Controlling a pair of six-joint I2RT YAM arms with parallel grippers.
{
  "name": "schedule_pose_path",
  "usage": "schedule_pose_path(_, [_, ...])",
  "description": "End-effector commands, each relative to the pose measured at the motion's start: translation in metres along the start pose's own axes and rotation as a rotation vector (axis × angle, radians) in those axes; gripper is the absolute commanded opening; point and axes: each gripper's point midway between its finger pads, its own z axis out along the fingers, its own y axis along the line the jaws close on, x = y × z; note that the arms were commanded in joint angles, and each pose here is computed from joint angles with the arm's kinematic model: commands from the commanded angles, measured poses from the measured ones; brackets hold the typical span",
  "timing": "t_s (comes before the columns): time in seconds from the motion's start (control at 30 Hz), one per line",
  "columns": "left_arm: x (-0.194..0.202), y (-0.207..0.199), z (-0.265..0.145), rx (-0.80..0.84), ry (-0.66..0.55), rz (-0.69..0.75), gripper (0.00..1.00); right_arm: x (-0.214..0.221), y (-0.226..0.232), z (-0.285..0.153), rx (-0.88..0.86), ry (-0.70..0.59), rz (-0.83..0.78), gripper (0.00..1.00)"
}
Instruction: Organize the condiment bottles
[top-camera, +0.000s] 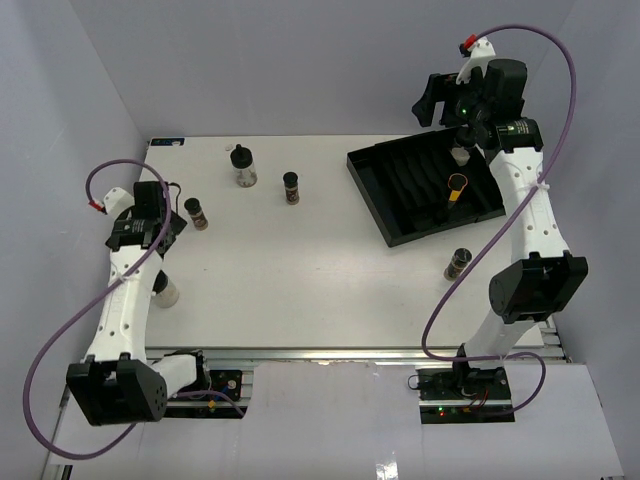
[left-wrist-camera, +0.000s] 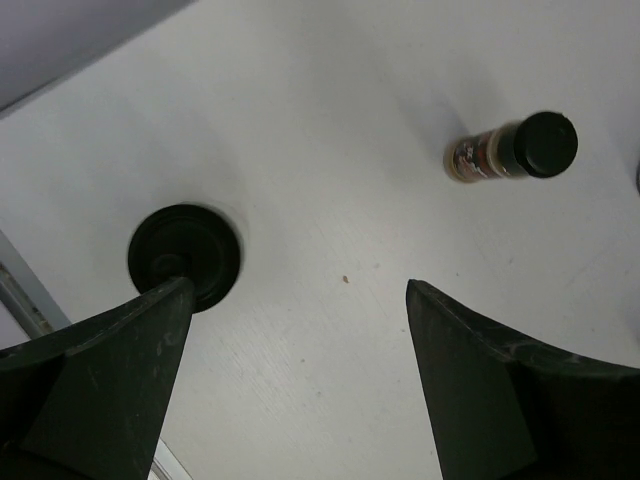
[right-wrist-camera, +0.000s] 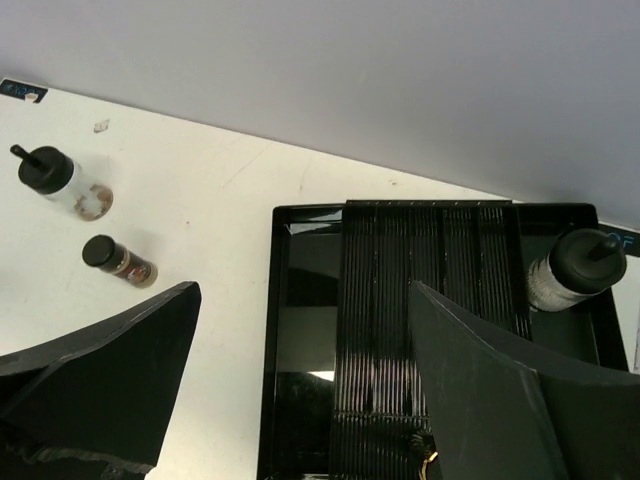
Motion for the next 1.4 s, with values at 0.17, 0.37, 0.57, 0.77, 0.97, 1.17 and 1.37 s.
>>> schedule_pose_path(0.17, [-0.004, 0.052, 0.024, -0.13, 0.006, -0.053, 0.98, -0.01, 0.013, -0.014, -0.051, -0.051, 0.025, 0.92])
schedule_pose_path(0.37, [0.002, 0.061, 0.032, -0.119, 0.02, -0.108, 0.97, -0.009, 0.017, -0.014, -0.074, -0.033, 0.028, 0.93])
schedule_pose_path(0.57, [0.019, 0.062, 0.045, -0.113, 0.089, -0.116, 0.97, -0.009, 0.019, -0.02, -0.077, -0.042, 0.018, 0.94])
schedule_pose_path(0.77, [0.03, 0.052, 0.053, -0.075, 0.136, -0.117, 0.98, -0.004, 0.018, -0.026, -0.059, -0.051, 0.004, 0.94])
schedule_pose_path(0.97, [0.037, 0.054, 0.057, -0.088, 0.152, -0.12, 0.98, -0.005, 0.019, -0.028, -0.06, -0.056, -0.001, 0.95])
schedule_pose_path(1.17, [0.047, 0.057, 0.061, -0.113, 0.187, -0.118, 0.94, -0.002, 0.019, -0.028, -0.063, -0.053, 0.005, 0.95])
schedule_pose_path(1.37, [0.058, 0.058, 0.067, -0.125, 0.228, -0.106, 0.93, 0.002, 0.017, -0.026, -0.059, -0.047, 0.006, 0.95])
